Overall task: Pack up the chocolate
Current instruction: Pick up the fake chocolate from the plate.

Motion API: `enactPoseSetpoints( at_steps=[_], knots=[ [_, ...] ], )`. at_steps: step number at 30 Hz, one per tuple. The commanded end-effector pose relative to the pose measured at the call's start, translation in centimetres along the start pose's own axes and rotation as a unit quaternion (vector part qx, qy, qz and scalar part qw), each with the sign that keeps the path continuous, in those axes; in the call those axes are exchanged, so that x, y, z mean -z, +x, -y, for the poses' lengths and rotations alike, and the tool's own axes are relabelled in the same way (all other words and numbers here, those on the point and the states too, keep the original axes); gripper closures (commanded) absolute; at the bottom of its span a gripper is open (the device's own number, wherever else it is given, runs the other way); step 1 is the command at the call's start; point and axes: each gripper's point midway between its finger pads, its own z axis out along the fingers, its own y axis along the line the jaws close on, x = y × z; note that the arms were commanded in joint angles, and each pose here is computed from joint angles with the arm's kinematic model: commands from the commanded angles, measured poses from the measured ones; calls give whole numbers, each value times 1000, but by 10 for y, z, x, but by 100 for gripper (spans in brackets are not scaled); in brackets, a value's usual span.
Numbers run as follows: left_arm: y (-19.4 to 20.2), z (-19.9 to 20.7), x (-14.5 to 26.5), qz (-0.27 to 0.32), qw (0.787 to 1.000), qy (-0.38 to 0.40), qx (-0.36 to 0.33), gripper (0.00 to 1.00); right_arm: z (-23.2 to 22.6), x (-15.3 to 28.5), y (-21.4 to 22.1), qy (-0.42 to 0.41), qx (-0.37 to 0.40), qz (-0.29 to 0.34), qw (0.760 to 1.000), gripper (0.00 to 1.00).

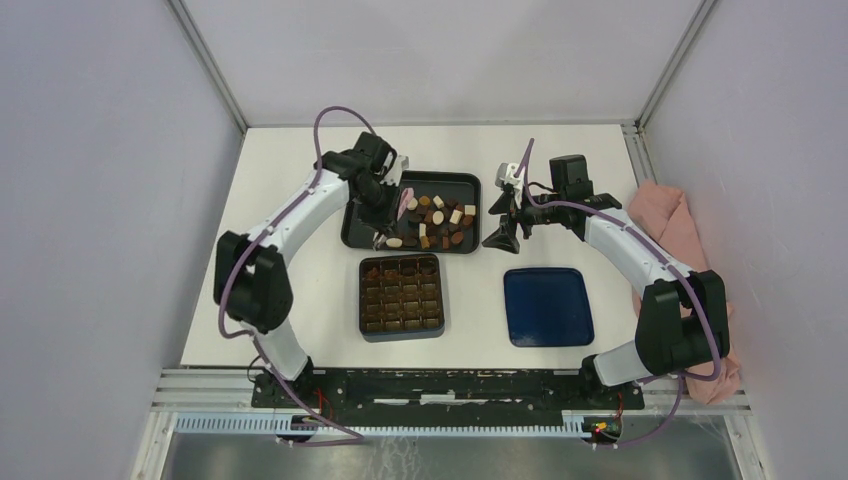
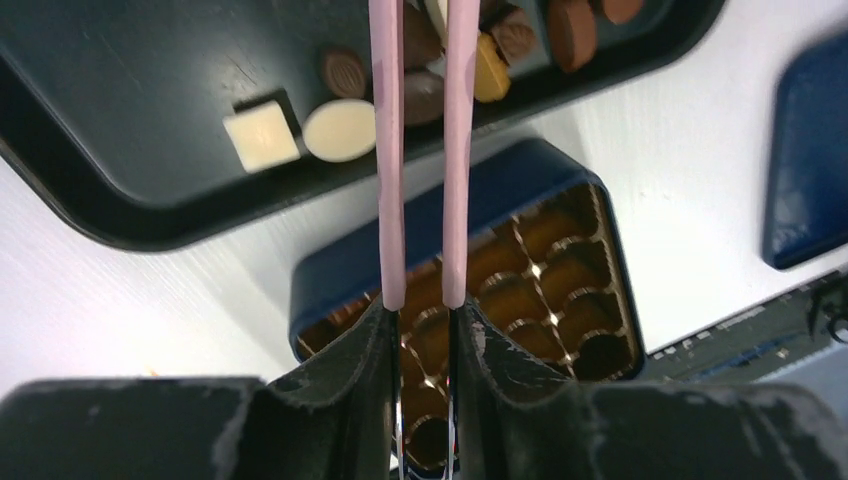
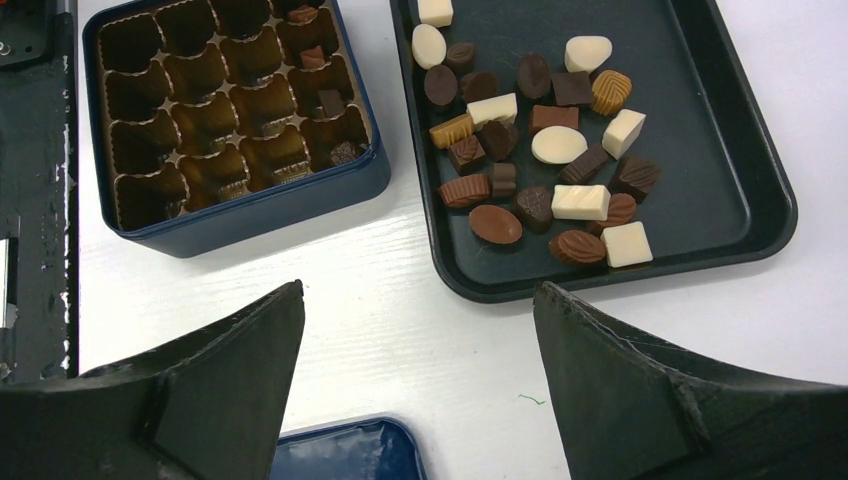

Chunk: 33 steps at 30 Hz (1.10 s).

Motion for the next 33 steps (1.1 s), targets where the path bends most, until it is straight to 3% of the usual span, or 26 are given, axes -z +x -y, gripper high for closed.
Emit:
enactPoseSetpoints(
  at_steps=[1, 10, 18, 33],
  knots=[
    [-11, -21, -15, -35, 998, -42, -38, 69, 3, 3, -12, 1, 25, 14, 1000, 10],
    [-40, -33, -42, -63, 994, -63, -57, 64, 4, 3, -13, 1, 27, 13, 1000, 10],
    [-33, -44, -61, -107, 990, -70, -67, 62, 4, 3, -12, 2, 27, 11, 1000, 10],
    [-26, -53, -68, -122, 986, -89, -68, 56, 4, 3, -11, 1, 27, 11, 1000, 10]
  ],
)
